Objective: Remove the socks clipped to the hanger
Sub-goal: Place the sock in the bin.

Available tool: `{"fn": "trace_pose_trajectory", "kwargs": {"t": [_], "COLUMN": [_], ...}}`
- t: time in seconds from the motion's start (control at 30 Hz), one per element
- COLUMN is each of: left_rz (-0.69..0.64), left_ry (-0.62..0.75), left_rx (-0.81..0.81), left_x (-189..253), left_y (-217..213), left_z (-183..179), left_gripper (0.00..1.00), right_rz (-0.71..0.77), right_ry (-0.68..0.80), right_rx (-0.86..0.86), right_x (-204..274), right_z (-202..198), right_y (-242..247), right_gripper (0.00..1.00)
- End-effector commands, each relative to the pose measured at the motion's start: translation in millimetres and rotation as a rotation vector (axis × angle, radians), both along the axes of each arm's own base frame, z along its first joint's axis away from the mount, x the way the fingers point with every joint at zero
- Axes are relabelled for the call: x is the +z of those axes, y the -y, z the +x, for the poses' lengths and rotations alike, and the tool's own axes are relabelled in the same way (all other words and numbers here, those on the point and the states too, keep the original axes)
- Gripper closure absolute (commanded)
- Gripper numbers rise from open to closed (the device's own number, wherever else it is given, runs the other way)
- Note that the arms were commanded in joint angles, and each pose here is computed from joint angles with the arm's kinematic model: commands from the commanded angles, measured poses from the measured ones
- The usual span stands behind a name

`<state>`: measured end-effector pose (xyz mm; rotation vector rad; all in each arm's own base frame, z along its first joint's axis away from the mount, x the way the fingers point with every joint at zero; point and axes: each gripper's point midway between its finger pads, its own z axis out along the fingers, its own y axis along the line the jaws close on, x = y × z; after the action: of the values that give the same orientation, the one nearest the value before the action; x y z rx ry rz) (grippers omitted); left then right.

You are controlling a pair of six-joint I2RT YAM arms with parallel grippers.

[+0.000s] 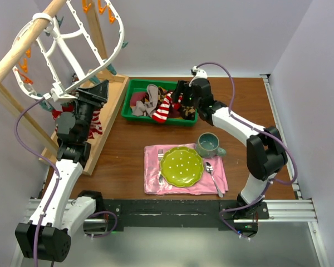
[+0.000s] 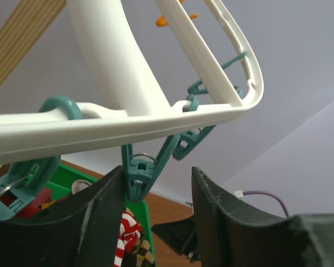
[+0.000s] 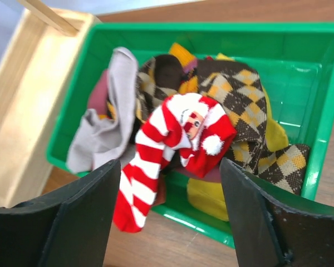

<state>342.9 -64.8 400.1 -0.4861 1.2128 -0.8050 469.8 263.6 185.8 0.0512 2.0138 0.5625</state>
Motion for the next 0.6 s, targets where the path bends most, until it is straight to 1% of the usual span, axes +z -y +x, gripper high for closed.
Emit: {"fn": "trace_pose_trajectory", "kwargs": {"t": [0.0,0.07,0.13,0.27,0.3,0.43,0.57], "left_rz": [0.034,0.065,0.091,0.161,0.179,0.233,0.289], "left_ry": [0.017,0.009,0.003,-0.005,-0.023,-0.032,-0.025], "left_rx": [-0.076,-0.122,-0.181,-0.276,-0.322,-0.402,-0.461], "left_x": [15,15,13,12,8,5,8], "left_y": [14,22,32,48,55,67,74], "left_z": [-10,-14,-18,-27,-32,-46,-63], "left_gripper": [0.38,0.33,0.30,0.27,0.27,0.26,0.26], "right_rz": [0.025,0.051,0.075,0.151,0.170,0.254,0.283], "right_ry": [0.049,0.070,0.094,0.141,0.162,0.218,0.273], "right_rx": [0.028,0.051,0.072,0.196,0.218,0.331,0.427], "right_x": [29,40,47,65,67,78,85], "right_z": [-12,-18,-22,-40,-43,-63,-84], "right_y": [4,1,-1,-17,-20,-40,-69], "right_gripper": [0.22,0.21,0.19,0.18,0.18,0.18,0.16]}}
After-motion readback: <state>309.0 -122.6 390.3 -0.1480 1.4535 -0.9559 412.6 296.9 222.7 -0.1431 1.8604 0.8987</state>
